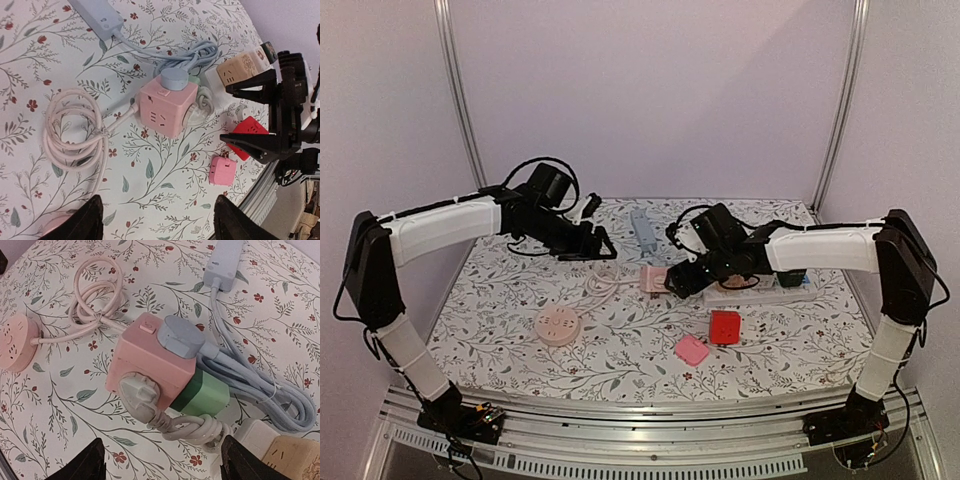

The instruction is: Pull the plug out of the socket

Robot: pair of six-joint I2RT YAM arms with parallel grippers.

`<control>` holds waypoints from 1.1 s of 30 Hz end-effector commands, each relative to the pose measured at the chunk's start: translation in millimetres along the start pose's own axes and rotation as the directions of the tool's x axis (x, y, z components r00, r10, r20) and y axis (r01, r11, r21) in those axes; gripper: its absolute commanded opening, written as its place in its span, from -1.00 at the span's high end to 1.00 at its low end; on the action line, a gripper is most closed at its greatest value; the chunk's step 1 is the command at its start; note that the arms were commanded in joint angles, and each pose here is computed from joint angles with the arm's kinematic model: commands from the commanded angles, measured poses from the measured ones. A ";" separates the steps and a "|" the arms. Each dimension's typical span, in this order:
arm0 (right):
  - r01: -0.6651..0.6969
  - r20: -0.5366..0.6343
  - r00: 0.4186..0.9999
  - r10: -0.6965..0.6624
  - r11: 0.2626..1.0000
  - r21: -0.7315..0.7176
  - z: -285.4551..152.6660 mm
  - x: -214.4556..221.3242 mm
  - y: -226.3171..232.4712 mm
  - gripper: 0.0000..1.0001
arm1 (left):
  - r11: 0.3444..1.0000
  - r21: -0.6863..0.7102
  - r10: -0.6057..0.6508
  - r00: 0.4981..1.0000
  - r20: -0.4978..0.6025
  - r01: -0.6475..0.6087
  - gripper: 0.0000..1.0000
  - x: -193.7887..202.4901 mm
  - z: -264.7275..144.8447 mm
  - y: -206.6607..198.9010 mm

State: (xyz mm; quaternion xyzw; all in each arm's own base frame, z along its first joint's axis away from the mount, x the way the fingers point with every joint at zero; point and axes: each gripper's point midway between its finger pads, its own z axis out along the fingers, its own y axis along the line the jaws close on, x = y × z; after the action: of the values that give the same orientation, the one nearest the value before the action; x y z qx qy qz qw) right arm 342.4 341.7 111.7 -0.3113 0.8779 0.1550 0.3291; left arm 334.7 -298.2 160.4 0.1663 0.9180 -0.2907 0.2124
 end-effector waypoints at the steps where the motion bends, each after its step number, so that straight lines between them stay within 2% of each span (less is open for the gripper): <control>1: 0.083 -0.056 0.994 -0.089 0.993 -0.089 18.5 10.9 18.2 -0.49 | 0.999 0.015 0.043 0.999 -0.015 -0.042 -0.48 -11.8 -15.9 7.4; 5: 0.144 -0.075 0.986 -0.149 0.987 -0.071 29.5 17.1 15.7 -0.37 | 0.998 0.000 0.059 0.998 -0.018 -0.059 -0.48 -20.3 -16.2 14.4; 13: 0.241 -0.114 0.965 -0.237 0.970 0.022 43.0 22.9 2.8 -0.28 | 0.999 -0.020 0.044 0.999 -0.009 -0.044 -0.48 -20.0 -10.7 22.1; 20: 0.307 -0.136 0.945 -0.299 0.951 0.040 49.6 24.4 5.2 -0.16 | 0.999 -0.005 0.034 0.999 -0.033 -0.035 -0.47 -13.9 -2.8 23.6; 28: 0.394 -0.170 0.912 -0.374 0.913 0.106 62.1 25.8 4.9 0.13 | 1.000 0.018 0.021 0.999 -0.051 -0.020 -0.47 -9.2 3.7 22.9; 33: 0.423 -0.172 0.900 -0.400 0.897 0.131 62.0 24.7 7.9 0.55 | 0.999 0.029 0.015 0.998 -0.063 -0.013 -0.47 -6.2 7.0 22.2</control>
State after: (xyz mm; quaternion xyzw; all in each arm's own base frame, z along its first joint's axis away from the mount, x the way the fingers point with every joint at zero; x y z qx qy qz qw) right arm 353.2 365.5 56.4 -0.4649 0.8254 0.0097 0.3200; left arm 352.5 -288.3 159.1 0.1894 0.9162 -0.2928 0.1976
